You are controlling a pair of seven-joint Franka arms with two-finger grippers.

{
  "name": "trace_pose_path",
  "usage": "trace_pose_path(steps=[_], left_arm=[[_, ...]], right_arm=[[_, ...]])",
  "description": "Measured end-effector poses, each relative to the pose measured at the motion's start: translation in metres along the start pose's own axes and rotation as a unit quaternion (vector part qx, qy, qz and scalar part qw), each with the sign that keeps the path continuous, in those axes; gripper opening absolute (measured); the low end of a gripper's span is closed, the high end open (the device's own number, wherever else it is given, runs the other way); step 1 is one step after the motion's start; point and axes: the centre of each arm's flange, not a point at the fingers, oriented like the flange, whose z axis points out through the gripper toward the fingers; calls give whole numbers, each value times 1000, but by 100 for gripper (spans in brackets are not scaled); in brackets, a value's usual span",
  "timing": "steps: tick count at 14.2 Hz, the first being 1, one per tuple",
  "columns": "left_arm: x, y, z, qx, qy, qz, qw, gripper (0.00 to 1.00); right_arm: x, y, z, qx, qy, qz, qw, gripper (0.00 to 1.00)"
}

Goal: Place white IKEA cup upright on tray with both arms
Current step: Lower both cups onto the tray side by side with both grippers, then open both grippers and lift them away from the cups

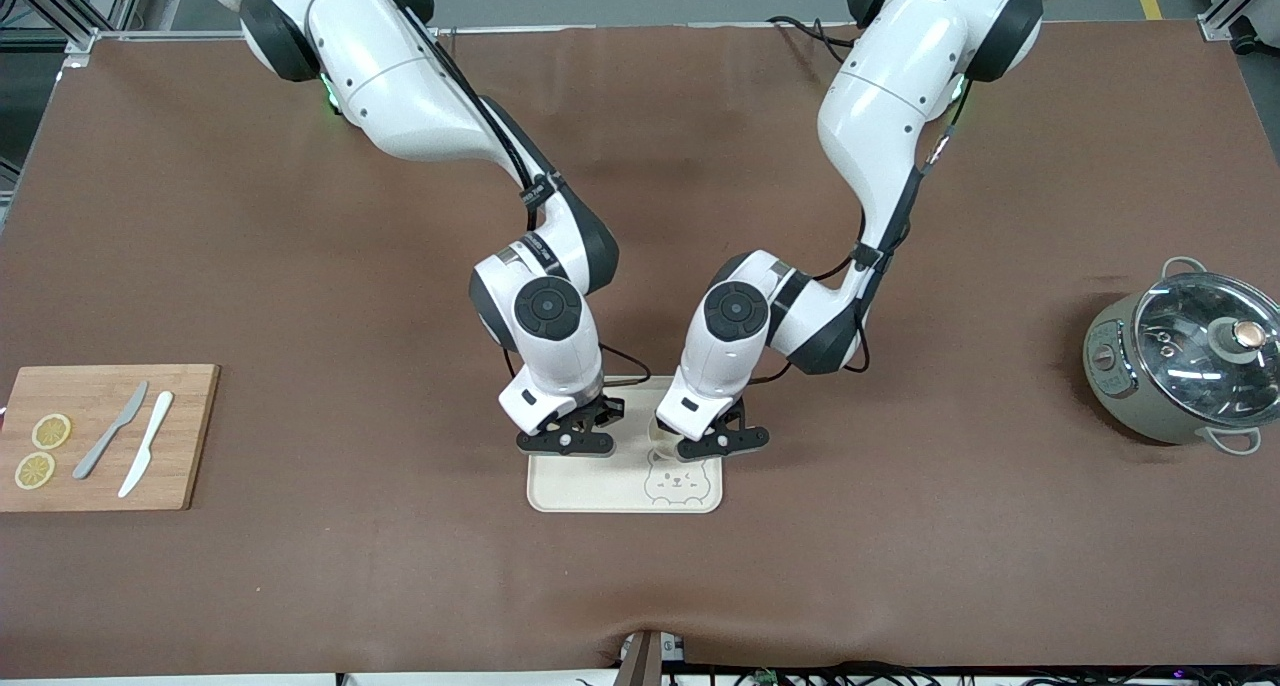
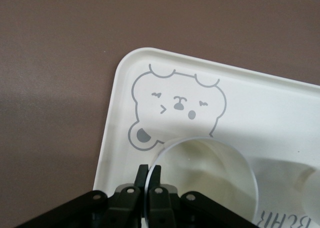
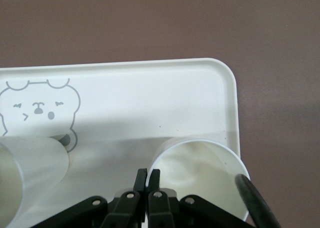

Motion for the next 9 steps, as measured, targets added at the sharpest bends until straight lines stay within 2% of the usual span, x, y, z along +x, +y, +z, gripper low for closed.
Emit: trace_pose_path(steps=[2,3,4,5,9], left_arm=[[-1,1,0,2,3,0,1000,7],[-2,2,1,3,3,-6,1000,13],[-2,1,1,5,4,-13,1000,24],[0,0,1,7,7,-19,1000,34],[8,0,-11,16,7,-34,999,74]], right_arm=[[-1,-2,8,0,4,2,1000,4],[1,-2,6,0,6,3,1000,7],[2,-1,5,0,8,4,1000,7],[3,0,5,-1,9,5,1000,12],[8,3,3,-2,13,8,1000,53]])
